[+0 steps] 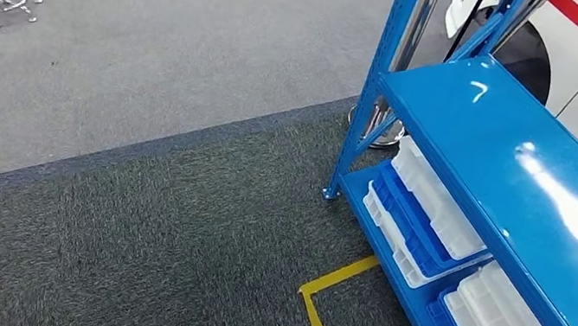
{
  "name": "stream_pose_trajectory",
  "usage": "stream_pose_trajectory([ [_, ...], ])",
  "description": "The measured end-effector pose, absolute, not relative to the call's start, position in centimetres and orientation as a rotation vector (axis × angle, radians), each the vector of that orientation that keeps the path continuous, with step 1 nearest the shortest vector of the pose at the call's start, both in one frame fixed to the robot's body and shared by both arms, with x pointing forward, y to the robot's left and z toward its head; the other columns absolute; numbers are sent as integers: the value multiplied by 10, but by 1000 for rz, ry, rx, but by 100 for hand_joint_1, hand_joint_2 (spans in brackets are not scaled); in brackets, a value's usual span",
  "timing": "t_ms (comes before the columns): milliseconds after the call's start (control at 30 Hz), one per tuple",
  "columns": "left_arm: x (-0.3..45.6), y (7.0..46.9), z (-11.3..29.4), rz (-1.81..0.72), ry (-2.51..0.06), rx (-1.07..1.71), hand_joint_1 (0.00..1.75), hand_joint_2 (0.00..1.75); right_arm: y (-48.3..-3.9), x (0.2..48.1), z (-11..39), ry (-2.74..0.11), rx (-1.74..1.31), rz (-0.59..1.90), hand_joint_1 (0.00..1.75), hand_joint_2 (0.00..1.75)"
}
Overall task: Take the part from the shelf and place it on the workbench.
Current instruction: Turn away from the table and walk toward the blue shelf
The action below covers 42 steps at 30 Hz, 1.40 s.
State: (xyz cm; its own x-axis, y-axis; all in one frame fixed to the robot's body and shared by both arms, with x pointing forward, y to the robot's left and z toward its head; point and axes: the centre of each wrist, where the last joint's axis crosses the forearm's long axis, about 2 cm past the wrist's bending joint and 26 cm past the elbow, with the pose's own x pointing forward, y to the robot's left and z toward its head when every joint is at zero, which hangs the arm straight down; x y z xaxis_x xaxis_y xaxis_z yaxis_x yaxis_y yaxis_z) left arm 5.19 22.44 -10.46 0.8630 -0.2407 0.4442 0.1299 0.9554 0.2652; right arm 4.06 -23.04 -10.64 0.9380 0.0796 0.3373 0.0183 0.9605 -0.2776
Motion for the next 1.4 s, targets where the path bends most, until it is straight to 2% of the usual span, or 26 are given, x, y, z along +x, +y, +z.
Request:
stream_pose_trajectory([
  [1400,51,224,-105,-184,-486,222,0,0,-227,39,-106,-344,-270,38,0,0],
])
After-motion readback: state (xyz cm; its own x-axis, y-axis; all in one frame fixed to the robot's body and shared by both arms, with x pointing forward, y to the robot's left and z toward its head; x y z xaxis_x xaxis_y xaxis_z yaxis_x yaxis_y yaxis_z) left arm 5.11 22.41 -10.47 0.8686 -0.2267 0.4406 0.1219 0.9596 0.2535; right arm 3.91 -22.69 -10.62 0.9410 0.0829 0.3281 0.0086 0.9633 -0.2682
